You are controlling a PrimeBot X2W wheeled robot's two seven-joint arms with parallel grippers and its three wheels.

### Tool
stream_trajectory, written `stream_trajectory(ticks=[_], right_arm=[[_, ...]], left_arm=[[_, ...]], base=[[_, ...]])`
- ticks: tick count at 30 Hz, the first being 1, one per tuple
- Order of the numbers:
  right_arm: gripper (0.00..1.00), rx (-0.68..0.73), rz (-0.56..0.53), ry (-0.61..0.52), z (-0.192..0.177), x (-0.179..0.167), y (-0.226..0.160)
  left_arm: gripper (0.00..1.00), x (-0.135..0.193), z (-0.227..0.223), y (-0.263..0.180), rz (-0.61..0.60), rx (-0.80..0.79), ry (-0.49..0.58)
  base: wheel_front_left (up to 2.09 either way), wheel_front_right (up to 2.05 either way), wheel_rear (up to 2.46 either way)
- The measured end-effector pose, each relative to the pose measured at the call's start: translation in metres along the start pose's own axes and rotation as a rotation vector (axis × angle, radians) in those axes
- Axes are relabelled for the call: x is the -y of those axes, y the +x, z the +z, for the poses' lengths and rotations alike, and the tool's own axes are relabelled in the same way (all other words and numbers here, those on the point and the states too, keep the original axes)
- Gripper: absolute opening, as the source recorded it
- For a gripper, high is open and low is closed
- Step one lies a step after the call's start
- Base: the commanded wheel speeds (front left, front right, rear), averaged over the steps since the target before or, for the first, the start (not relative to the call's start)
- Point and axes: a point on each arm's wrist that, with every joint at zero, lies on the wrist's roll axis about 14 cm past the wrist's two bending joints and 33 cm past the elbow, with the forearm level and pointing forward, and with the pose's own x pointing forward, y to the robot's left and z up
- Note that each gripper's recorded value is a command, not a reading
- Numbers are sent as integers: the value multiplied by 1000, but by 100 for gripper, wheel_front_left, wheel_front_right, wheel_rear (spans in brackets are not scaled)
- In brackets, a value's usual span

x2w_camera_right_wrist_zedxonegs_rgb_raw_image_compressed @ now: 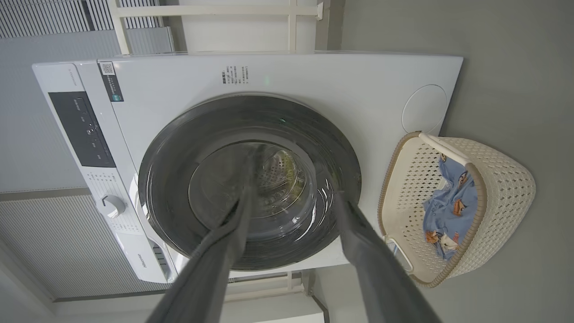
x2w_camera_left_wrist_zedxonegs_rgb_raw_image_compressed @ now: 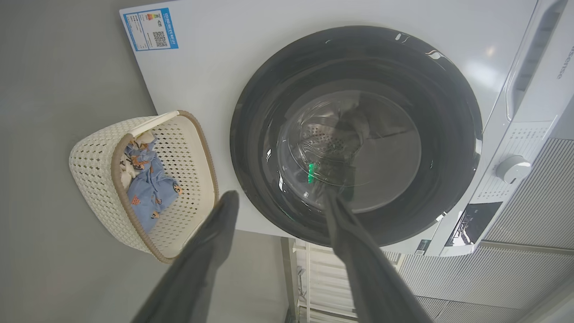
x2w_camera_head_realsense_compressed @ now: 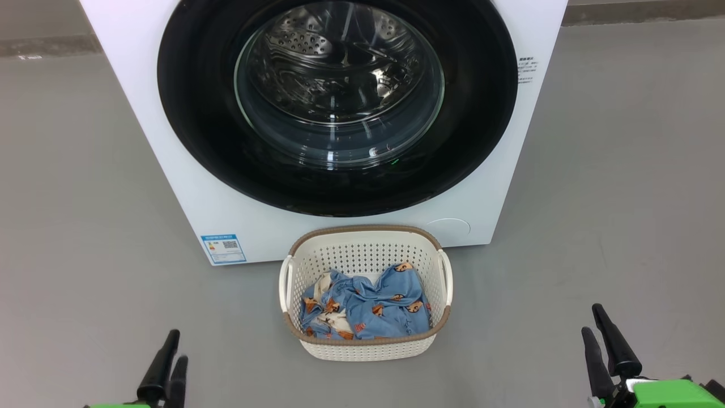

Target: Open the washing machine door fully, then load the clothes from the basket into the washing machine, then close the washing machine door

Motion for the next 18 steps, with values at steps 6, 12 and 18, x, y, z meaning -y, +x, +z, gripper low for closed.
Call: stream_trajectory(ticks=[6, 12, 18], right_arm=[[100, 7, 5, -1, 0, -1, 0], [100, 15, 15, -1, 0, -5, 1], [100, 11, 29, -2, -2, -9, 2]], left_arm=[[100, 0, 0, 0, 0, 9, 1], [100, 2, -2, 1, -5, 11, 7], [100, 5, -3, 2, -13, 19, 21]], base=[[0, 0, 0], [0, 0, 0], [0, 0, 0]])
